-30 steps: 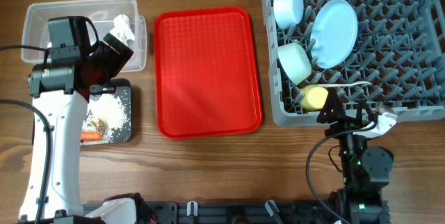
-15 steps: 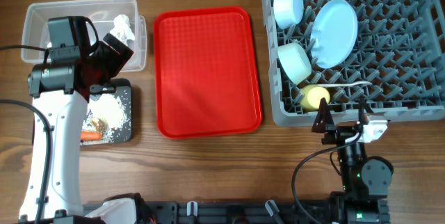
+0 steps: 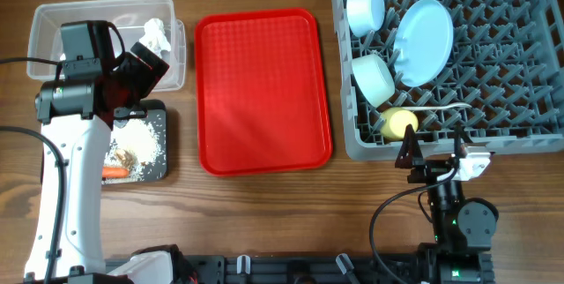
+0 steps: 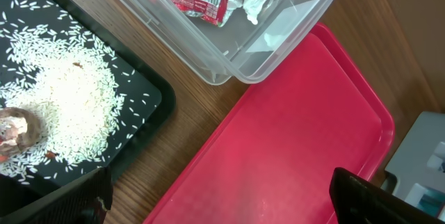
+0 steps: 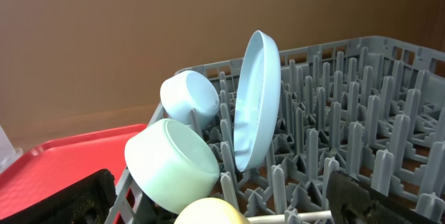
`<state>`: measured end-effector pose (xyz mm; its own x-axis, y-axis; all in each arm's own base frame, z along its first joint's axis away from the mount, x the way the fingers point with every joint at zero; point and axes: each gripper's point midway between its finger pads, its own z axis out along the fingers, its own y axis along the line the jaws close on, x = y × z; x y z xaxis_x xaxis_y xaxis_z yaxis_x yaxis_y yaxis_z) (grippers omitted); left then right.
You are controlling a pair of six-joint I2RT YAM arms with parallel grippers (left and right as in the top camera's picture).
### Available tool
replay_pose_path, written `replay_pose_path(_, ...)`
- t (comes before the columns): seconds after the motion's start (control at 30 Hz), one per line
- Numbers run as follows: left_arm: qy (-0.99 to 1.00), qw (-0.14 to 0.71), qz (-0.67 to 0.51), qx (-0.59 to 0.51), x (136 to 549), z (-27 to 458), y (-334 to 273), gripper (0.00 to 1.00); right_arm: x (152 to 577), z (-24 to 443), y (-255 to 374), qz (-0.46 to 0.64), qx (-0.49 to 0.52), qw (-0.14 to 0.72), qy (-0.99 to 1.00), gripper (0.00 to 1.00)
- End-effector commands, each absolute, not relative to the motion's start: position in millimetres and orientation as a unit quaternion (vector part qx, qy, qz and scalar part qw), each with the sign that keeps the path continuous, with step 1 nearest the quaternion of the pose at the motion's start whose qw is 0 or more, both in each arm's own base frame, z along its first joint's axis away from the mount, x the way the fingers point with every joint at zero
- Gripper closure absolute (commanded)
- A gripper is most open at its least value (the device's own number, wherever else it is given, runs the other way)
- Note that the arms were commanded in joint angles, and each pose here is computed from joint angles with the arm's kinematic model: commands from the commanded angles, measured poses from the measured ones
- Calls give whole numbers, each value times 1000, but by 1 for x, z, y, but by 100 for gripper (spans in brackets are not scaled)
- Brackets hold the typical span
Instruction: Sort waste into correct bins and load items into the dishwasher rack
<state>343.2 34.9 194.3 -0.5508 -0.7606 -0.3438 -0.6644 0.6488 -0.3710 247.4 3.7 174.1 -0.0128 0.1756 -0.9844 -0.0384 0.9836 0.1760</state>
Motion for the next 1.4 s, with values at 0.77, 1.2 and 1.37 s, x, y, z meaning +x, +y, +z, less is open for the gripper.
replay_pose_path(0.77,824,520,-151,-168,311,221,-19,0,247,174,7,77,34,702,707,0)
replay_pose_path(1.2,724,652,-149,-169,258,165,-1,0,247,174,7,77,34,702,707,0)
replay_pose_path(1.37,708,668,-137,-182,253,160,10,0,247,174,7,77,34,702,707,0)
